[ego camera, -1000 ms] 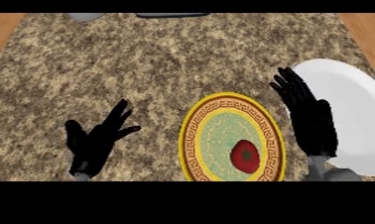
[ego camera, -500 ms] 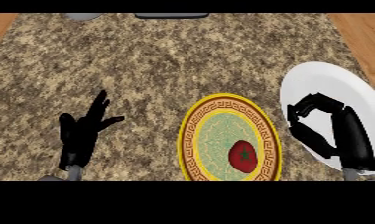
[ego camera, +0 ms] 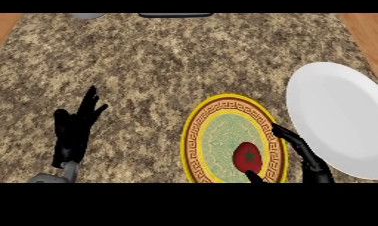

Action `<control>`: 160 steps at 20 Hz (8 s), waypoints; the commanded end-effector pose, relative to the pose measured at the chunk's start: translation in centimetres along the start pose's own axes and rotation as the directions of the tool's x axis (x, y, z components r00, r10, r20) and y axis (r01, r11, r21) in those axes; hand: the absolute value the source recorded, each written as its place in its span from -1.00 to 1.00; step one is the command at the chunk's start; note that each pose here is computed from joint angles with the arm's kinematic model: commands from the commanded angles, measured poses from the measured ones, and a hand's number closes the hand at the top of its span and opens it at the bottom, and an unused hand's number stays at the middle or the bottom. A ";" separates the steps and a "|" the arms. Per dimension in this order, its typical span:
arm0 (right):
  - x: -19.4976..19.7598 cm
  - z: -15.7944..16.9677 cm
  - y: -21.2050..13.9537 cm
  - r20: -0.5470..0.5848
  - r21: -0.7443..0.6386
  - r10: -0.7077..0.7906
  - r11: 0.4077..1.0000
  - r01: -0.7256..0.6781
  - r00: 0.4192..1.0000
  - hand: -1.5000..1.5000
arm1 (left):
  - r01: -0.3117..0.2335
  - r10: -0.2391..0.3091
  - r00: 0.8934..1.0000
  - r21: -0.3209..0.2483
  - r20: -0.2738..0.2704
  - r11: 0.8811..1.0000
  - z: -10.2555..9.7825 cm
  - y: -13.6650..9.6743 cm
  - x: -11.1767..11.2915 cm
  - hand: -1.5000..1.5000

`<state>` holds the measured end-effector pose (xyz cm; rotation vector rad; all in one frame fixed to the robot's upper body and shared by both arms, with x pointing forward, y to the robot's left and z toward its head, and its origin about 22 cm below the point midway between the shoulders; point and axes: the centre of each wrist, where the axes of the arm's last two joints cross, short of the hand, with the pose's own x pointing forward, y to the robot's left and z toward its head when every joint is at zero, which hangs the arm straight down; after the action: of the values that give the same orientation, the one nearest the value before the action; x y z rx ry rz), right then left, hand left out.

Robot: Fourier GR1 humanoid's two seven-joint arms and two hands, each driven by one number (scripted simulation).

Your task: Pick the tomato from the plate and place it in the plate

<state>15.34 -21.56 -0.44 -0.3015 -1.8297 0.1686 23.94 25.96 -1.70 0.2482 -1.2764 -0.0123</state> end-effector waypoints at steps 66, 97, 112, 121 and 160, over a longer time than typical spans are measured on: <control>2.3 -9.7 2.8 -0.056 0.516 0.778 0.559 -0.649 0.626 1.00 | 0.035 -0.034 0.999 -0.020 0.036 0.999 -0.9 -3.1 0.6 0.00; 6.1 -15.5 -13.3 -0.329 -0.105 0.725 0.608 -0.787 0.605 1.00 | 0.008 -0.008 1.000 -0.019 0.015 1.000 -0.1 -1.3 1.6 0.00; -2.5 -15.4 -17.5 -0.421 0.291 0.720 0.683 -0.670 0.552 1.00 | 0.004 -0.004 1.000 -0.017 0.017 1.000 -0.5 -0.1 1.0 0.00; -4.8 -15.2 -19.7 -0.331 0.364 0.684 0.728 -0.580 0.650 -1.00 | 0.020 -0.019 1.000 -0.013 0.021 1.000 0.1 -1.4 -1.0 0.00; -7.7 -10.8 -24.8 -0.224 -0.050 0.141 0.987 -0.156 0.964 -1.00 | 0.004 -0.003 1.000 -0.012 0.015 1.000 0.6 -0.4 0.2 0.00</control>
<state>23.95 -48.27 1.84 -0.4571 -1.6124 0.1639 24.62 25.27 -1.62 0.2423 -1.2846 -0.0299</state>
